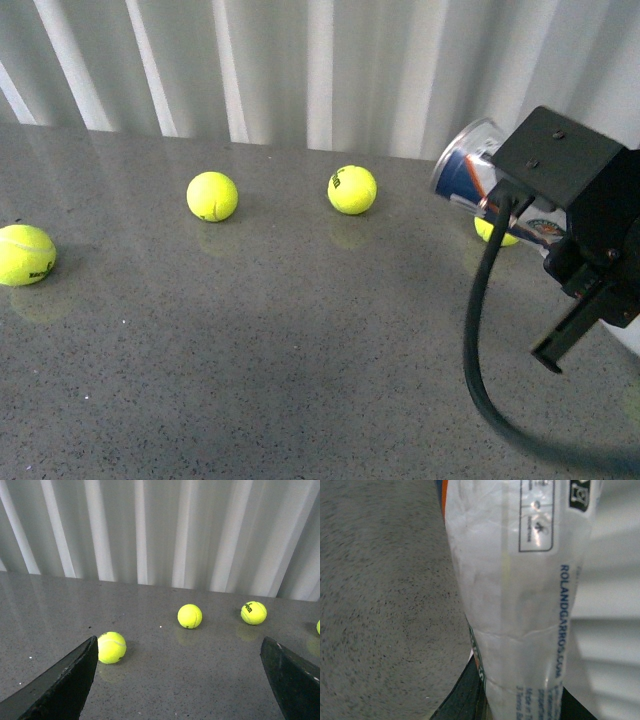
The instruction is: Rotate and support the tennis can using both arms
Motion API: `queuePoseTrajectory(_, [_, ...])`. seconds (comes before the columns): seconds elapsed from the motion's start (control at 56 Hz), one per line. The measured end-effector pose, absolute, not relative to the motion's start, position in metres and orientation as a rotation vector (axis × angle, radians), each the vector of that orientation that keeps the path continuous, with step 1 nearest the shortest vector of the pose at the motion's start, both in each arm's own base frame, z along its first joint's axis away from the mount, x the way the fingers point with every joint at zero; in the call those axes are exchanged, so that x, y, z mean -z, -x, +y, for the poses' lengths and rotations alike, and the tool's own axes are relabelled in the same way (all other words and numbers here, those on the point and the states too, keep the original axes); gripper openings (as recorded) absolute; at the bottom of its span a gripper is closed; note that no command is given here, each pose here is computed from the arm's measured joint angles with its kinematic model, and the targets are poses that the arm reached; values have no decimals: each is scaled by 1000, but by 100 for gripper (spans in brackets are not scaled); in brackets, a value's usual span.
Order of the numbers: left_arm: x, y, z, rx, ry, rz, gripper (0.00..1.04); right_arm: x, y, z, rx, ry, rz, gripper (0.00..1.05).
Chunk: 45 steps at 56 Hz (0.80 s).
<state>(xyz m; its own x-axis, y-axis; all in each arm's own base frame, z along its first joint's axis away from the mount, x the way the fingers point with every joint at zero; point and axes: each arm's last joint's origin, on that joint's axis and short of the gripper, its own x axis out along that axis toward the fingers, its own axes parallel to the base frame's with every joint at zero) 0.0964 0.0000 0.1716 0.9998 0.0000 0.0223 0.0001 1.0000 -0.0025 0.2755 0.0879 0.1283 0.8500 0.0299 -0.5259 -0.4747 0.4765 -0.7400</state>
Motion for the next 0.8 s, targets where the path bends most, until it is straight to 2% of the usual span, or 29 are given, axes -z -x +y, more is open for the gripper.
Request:
queuePoseTrajectory(0.179, [-172,-96,0,0,2,-22,98,-127,-262,96,-566,1360,311,12])
queuePoseTrajectory(0.375, [-172,-96,0,0,2,-22,98,-120,-266,120,-683,1459,211,12])
queuePoseTrajectory(0.804, [-172,-96,0,0,2,-22,98,-80,-318,171,-751,1388,282,12])
